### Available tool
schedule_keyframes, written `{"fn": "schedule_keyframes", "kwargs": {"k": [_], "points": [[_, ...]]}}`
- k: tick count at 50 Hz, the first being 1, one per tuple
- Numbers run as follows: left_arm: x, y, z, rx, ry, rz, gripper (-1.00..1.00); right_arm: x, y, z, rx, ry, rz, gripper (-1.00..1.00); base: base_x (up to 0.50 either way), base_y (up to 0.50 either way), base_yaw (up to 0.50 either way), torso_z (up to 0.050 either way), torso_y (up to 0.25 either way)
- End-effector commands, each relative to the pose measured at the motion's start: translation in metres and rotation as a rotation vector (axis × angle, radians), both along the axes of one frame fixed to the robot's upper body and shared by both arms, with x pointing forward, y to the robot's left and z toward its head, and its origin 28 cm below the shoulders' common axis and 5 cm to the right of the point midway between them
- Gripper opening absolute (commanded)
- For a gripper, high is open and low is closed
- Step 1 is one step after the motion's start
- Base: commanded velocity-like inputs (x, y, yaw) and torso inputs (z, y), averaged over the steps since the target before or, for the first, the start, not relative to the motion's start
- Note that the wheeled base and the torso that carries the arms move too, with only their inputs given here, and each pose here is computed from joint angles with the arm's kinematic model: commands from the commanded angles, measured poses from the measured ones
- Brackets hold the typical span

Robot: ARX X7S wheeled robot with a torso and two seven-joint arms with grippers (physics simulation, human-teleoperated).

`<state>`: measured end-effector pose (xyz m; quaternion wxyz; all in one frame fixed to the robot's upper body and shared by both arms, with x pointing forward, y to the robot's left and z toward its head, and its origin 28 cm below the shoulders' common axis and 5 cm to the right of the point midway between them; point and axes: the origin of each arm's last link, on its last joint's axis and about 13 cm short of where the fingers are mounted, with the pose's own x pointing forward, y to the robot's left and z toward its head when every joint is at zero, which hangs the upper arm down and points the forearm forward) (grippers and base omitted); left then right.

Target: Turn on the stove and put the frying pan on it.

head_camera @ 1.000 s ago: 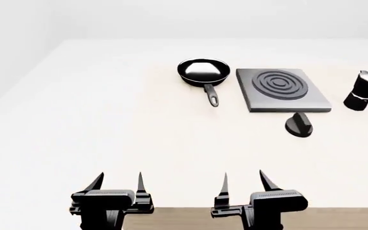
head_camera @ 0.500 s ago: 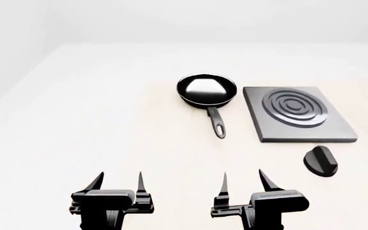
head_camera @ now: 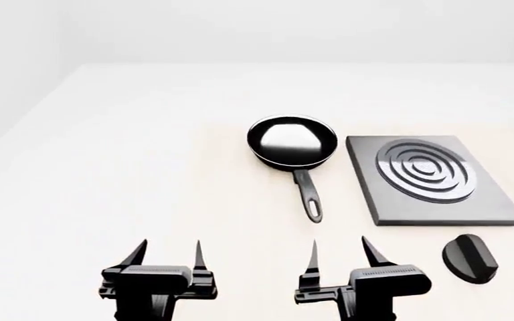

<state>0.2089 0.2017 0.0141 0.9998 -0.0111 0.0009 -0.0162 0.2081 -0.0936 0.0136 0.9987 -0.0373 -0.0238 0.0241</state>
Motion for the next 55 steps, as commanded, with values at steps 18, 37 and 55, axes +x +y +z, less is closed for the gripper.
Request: {"fn": "schedule_keyframes", "kwargs": {"k": [18,37,55], "points": [[-0.001,0.000,-0.001,0.014,0.003,-0.001,1.00,0.002,-0.001,0.003,0.107,0.003,-0.028,1.00,0.00,0.00,0.00,0.019,-0.134],[-0.003,0.001,0.011,0.022,-0.130,0.034,1.00,-0.001,-0.002,0.020,0.112,-0.165,-0.041,1.00,0.00,0.00,0.00,0.031,-0.205],[-0.009,0.003,0.028,-0.016,-0.279,0.036,1.00,-0.007,-0.002,0.035,0.116,-0.272,-0.046,1.00,0.00,0.00,0.00,0.024,-0.097]]}}
